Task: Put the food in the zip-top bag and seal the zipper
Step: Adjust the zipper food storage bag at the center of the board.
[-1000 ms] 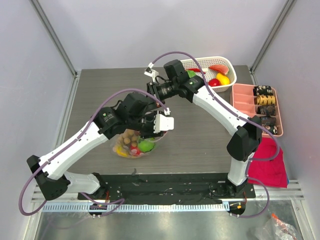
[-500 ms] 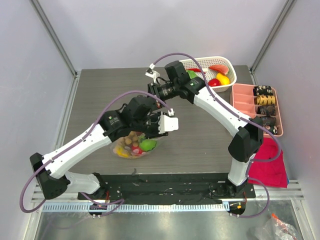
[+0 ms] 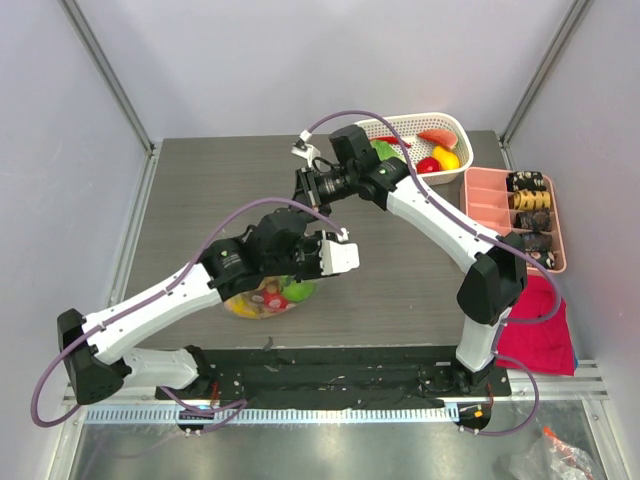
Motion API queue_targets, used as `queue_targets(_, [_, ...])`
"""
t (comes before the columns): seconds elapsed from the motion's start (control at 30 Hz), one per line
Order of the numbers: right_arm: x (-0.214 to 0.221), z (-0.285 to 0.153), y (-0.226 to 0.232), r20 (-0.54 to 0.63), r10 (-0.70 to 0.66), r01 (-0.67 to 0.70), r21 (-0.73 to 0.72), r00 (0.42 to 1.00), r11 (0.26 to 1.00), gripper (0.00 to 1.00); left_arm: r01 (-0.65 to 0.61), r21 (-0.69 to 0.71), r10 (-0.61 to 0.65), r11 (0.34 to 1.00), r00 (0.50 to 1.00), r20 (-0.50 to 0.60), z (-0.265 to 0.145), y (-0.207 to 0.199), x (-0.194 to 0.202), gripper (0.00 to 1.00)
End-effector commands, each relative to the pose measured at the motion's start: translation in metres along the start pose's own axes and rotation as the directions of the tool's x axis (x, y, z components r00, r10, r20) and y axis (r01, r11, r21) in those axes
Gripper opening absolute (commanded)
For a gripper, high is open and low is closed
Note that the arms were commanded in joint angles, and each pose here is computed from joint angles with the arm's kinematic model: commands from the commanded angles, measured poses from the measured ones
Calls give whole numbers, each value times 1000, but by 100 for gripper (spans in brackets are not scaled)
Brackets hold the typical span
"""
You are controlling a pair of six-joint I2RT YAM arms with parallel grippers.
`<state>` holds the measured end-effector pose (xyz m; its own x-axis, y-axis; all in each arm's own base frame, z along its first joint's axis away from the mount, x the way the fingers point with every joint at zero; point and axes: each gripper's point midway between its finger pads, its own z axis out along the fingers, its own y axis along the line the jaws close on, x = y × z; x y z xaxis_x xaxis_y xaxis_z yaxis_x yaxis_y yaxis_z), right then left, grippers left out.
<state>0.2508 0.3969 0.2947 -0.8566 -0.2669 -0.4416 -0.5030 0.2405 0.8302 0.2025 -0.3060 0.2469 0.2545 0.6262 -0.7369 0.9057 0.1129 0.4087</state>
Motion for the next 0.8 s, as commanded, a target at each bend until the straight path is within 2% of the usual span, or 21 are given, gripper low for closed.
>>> queue_targets(0.0, [-6,-16,35,46,-62,65,-56,997,996,1,-61,2,61,998,997,49,-1,3,-14,34])
queue_targets(0.13, [-7,-17,39,51,-51,54,-68,997,996,1,-61,41,60,997,998,21,4,-4,-6,29])
queue_targets(0.33, [-5,-19,48,56,-35,40,-95,998,995,1,-64,68,64,996,998,4,13,-10,1,29])
queue_targets(0.57, [-3,-22,54,61,-33,39,-104,998,994,1,-73,122,75,990,997,-15,18,-17,5,18])
queue_targets(0.67, [0,-22,52,58,-36,42,-103,998,994,1,-84,107,83,991,996,14,9,-18,2,19])
queue_targets(0.77, [1,-20,49,55,-31,36,-97,998,995,1,-91,75,87,993,995,58,-8,-15,-7,25])
